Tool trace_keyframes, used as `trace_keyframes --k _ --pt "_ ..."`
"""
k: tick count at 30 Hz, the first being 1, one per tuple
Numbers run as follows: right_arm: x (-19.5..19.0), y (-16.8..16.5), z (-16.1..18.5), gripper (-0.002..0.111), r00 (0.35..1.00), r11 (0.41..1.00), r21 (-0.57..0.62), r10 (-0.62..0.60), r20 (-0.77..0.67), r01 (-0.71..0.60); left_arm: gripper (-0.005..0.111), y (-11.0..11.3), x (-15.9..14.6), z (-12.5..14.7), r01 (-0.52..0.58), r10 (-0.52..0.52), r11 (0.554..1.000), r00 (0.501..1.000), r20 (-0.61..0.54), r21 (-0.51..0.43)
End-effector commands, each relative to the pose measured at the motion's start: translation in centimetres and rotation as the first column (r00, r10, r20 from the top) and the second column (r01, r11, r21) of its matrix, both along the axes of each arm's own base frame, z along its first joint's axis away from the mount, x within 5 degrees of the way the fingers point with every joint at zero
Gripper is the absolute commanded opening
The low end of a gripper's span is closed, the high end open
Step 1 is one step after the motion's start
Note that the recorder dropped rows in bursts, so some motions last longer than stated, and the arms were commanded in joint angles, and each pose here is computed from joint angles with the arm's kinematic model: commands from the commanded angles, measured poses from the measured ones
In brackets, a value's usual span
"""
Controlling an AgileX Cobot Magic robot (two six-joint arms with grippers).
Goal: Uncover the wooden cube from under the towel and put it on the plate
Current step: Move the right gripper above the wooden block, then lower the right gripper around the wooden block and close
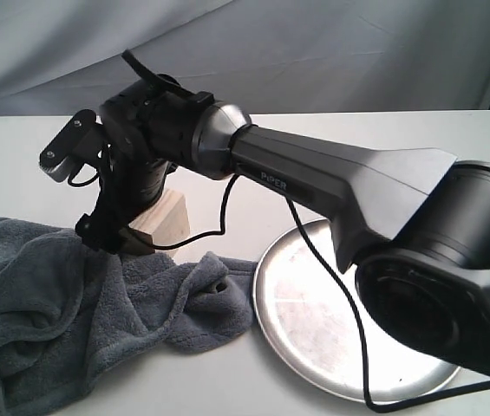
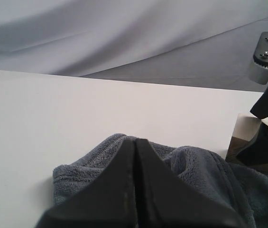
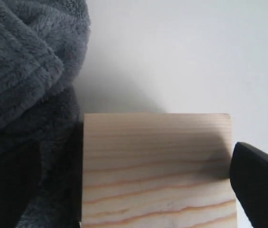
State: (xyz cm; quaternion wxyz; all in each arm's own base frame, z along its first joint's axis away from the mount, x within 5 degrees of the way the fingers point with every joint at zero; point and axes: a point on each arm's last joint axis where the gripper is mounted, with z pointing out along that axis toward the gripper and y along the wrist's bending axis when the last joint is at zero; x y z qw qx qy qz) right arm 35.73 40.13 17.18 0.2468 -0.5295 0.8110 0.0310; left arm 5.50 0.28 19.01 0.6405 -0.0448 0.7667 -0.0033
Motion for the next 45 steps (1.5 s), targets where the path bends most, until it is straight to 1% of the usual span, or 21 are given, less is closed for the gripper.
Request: trace_keyframes --k 1,4,7,12,19,23,26,30,32,34,39,45 --pt "0.5 -0.4 -1.4 0.105 1.0 1.0 -0.029 -0.009 -0.012 0.009 0.0 0.0 0.0 0.0 0.0 0.0 1.0 1.0 0.009 -0.003" --pt "0.8 -0.6 -1.5 0.105 1.0 0.998 -0.054 -0.007 0.021 0.008 0.0 0.0 0.0 0.0 0.0 0.0 1.0 1.0 0.009 -0.003" --pt "0.9 -0.8 0.0 0.105 0.998 0.998 -0.045 -0.034 0.056 0.037 0.0 0.0 0.0 0.0 0.0 0.0 1.0 1.0 0.009 -0.003" --pt "0.6 -1.2 1.9 0.105 0.998 0.999 -0.034 -0.039 0.051 0.041 0.0 0.0 0.0 0.0 0.0 0.0 1.0 1.0 0.009 -0.003" --pt "0.3 -1.0 1.6 0.105 0.999 0.999 -0.016 -0.049 0.006 0.049 0.0 0.0 0.0 0.0 0.0 0.0 1.0 1.0 0.009 -0.003" --pt "0.7 -1.2 0.7 0.105 0.998 0.998 -0.019 -0.062 -0.004 0.062 0.0 0.0 0.0 0.0 0.0 0.0 1.0 1.0 0.009 -0.003" --pt "1.7 -2.0 -0.4 0.105 0.994 0.994 -0.024 -0.107 -0.031 0.107 0.0 0.0 0.0 0.0 0.0 0.0 1.0 1.0 0.009 -0.003" --pt "2.7 -3.1 -1.0 0.105 0.981 0.987 0.02 -0.156 -0.117 0.16 0.0 0.0 0.0 0.0 0.0 0.0 1.0 1.0 0.009 -0.003" --pt "2.7 -3.0 -1.1 0.105 0.979 0.988 0.038 -0.144 -0.145 0.151 0.0 0.0 0.0 0.0 0.0 0.0 1.0 1.0 0.009 -0.003" --pt "2.7 -3.0 -1.1 0.105 0.982 0.991 0.041 -0.118 -0.147 0.125 0.0 0.0 0.0 0.0 0.0 0.0 1.0 1.0 0.009 -0.003" --pt "2.6 -3.0 -1.1 0.105 0.984 0.993 0.045 -0.101 -0.15 0.109 0.0 0.0 0.0 0.0 0.0 0.0 1.0 1.0 0.009 -0.003" --pt "2.7 -2.9 -2.5 0.105 0.981 0.994 0.023 -0.1 -0.165 0.105 0.0 0.0 0.0 0.0 0.0 0.0 1.0 1.0 0.009 -0.003"
